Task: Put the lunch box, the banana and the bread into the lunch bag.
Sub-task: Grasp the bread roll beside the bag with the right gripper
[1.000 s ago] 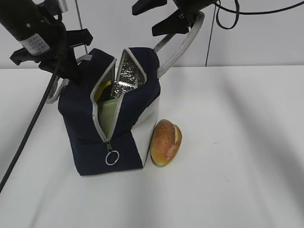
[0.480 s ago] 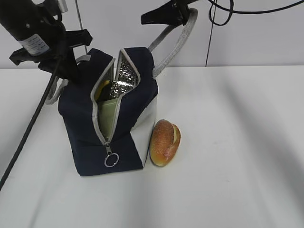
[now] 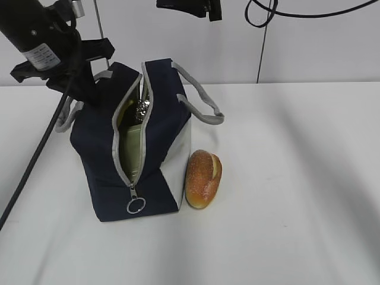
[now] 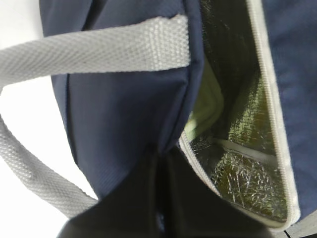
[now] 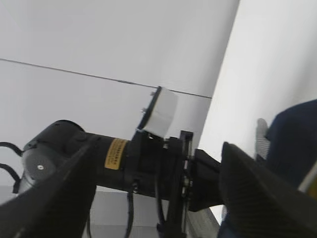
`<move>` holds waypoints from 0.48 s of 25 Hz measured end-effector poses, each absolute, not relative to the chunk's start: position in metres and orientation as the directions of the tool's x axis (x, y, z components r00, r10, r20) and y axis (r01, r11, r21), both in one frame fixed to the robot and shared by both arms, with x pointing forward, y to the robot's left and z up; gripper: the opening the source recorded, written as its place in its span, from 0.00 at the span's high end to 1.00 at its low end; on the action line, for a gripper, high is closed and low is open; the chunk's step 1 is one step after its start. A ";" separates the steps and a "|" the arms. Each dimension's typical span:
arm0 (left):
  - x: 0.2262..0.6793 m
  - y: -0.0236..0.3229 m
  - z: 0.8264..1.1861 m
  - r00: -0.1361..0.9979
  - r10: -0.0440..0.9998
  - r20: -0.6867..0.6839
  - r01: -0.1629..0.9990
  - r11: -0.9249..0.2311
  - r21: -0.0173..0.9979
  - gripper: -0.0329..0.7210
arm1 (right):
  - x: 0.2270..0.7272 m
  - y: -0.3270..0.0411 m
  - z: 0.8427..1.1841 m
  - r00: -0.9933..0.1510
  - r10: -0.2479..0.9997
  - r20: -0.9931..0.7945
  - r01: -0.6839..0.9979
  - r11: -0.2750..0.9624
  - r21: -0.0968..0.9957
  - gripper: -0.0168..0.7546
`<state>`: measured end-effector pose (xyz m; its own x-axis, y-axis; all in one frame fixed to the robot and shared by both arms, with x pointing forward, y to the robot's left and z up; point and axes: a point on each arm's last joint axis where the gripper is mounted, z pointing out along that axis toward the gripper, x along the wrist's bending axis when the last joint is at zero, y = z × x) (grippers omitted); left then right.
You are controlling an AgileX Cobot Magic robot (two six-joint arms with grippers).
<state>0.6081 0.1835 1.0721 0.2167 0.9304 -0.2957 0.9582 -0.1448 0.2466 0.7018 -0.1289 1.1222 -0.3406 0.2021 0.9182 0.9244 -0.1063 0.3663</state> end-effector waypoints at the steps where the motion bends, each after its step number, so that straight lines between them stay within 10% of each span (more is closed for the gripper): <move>1: 0.608 0.184 1.072 0.217 0.931 -0.295 0.958 -0.145 0.246 0.96 | 0.702 -0.129 1.123 -0.356 0.191 0.915 0.919 -0.109 0.380 0.22; 12: 0.608 0.184 1.072 0.217 0.931 -0.292 0.959 -0.147 0.244 0.96 | 0.688 -0.158 1.127 -0.393 0.693 0.604 0.860 0.046 0.508 0.22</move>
